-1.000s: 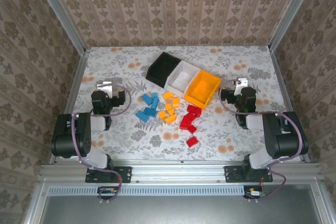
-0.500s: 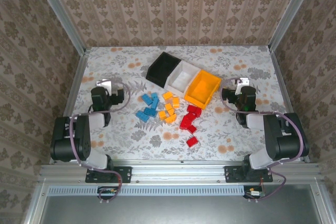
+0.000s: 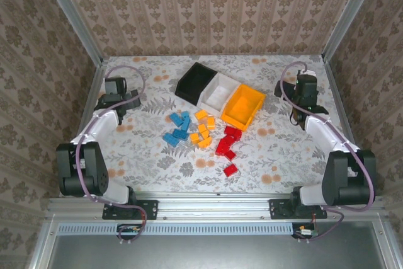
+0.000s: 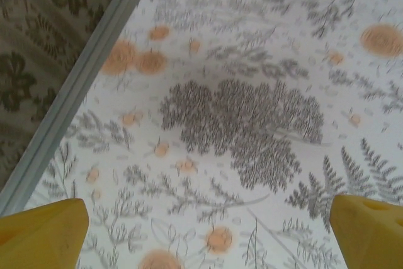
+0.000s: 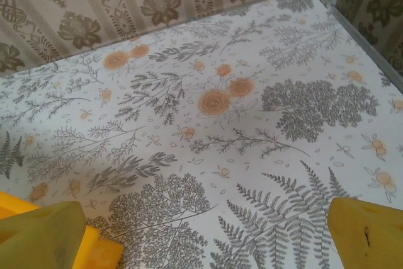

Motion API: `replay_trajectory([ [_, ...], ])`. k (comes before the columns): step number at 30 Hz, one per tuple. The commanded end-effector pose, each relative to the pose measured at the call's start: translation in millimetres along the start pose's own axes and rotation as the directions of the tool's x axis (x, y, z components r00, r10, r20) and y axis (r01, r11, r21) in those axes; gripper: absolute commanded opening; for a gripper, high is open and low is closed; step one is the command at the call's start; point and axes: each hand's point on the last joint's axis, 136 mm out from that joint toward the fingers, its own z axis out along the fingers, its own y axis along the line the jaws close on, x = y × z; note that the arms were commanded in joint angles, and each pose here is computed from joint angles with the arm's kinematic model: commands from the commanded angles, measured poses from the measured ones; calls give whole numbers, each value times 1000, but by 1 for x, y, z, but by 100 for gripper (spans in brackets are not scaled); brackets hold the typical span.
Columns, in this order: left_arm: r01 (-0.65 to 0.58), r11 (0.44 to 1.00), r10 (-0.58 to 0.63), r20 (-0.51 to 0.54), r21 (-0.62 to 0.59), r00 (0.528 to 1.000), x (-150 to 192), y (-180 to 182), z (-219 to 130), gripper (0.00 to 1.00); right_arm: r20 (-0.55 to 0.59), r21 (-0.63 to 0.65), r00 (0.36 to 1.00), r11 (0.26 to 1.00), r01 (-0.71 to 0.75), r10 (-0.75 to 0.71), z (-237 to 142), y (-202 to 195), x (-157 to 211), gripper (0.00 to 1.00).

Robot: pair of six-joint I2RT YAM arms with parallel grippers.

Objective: Sort the legos into containers by color

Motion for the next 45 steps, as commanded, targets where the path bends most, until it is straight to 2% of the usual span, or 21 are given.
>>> replay_trajectory([
  [1, 119, 986, -136, -145, -117, 980, 14, 21, -11, 100, -224, 51, 971, 996, -78, 87, 1, -14, 42, 100],
  [4, 124, 981, -155, -214, -152, 965, 13, 27, -16, 100, -276, 45, 950, 990, -137, 144, 1, -15, 46, 100],
  [10, 131, 991, -127, -292, -6, 948, 11, 2, -19, 100, -364, 3, 917, 985, -173, 163, -2, -5, 51, 100],
  [14, 125, 984, -87, -265, 130, 960, 4, -21, -28, 100, -397, -28, 904, 982, -184, 158, -6, 3, 51, 100],
  [19, 105, 965, -44, -247, 240, 968, 0, -42, -40, 100, -468, -34, 869, 980, -198, 160, -12, 8, 61, 100],
  [25, -27, 938, 113, -232, 346, 966, 4, -79, -59, 100, -574, -13, 803, 979, -203, 159, -31, 10, 79, 100],
  [31, -173, 884, 288, -212, 435, 934, 27, -119, -86, 100, -698, -34, 712, 991, -130, 70, -67, 25, 113, 99],
  [35, -213, 847, 351, -210, 488, 913, 50, -141, -103, 100, -753, -73, 658, 993, -91, 5, -93, 40, 140, 99],
  [40, -240, 800, 411, -211, 550, 887, 78, -167, -119, 100, -791, -223, 587, 975, -16, -172, -123, 77, 184, 99],
  [45, -253, 782, 444, -224, 569, 867, 97, -176, -125, 100, -789, -383, 514, 924, 17, -337, -150, 108, 221, 98],
])
